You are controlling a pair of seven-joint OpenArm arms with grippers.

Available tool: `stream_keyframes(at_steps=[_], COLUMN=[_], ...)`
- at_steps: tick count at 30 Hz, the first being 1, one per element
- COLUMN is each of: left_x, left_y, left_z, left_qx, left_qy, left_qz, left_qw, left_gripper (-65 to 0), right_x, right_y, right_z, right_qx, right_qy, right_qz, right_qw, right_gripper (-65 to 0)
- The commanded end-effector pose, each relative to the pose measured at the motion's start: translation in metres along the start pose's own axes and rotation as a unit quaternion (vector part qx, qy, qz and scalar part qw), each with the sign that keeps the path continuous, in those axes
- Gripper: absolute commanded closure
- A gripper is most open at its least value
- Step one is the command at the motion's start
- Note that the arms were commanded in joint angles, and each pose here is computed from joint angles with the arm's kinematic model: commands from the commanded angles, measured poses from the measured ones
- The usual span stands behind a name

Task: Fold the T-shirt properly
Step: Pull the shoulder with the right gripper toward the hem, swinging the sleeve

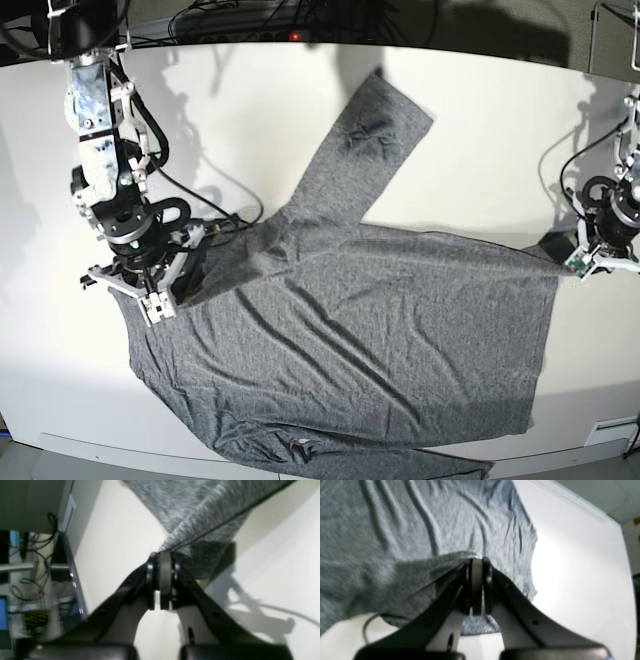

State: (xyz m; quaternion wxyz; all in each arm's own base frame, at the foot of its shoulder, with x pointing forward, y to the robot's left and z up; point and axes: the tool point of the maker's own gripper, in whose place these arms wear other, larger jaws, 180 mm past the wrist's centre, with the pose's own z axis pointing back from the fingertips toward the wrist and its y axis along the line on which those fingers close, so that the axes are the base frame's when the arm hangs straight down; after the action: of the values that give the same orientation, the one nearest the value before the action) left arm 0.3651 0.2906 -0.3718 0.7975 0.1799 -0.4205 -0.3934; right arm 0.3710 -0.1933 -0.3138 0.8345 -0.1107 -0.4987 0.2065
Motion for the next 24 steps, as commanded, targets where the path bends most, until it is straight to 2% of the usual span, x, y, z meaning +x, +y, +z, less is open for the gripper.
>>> stream_keyframes(at_steps=[1,6,12,17,24], left_x=[0.010,0.018,0.033,0.033,0.027], left_y=[0.026,0.032,0.033,0.032,0.031], left_z=[0.002,0.000,0.002,0.002,0.000], left_qx=[0.028,0.030,0.031,0.031,0.028], left_qy=[-0.017,-0.035,-0.075,-0.075,-0.068], left_qz=[0.001,0.026,0.024,0.024,0.028], left_qw=[0.999,0.999,0.996,0.996,0.997], left_gripper=[0.0,0.0,0.0,0.0,0.0], right_x=[0.015,0.006,0.040,0.055,0.030], right_y=[-0.015,-0.032,-0.041,-0.051,-0.066], right_z=[-0.003,-0.027,-0.035,-0.040,-0.070], right_qx=[-0.019,-0.031,-0.017,-0.023,-0.020], right_qy=[-0.022,0.003,-0.034,-0.043,0.006], right_qz=[0.001,-0.009,-0.041,-0.046,-0.084], right_qw=[0.9996,0.9995,0.9984,0.9977,0.9963], right_gripper=[0.0,0.0,0.0,0.0,0.0])
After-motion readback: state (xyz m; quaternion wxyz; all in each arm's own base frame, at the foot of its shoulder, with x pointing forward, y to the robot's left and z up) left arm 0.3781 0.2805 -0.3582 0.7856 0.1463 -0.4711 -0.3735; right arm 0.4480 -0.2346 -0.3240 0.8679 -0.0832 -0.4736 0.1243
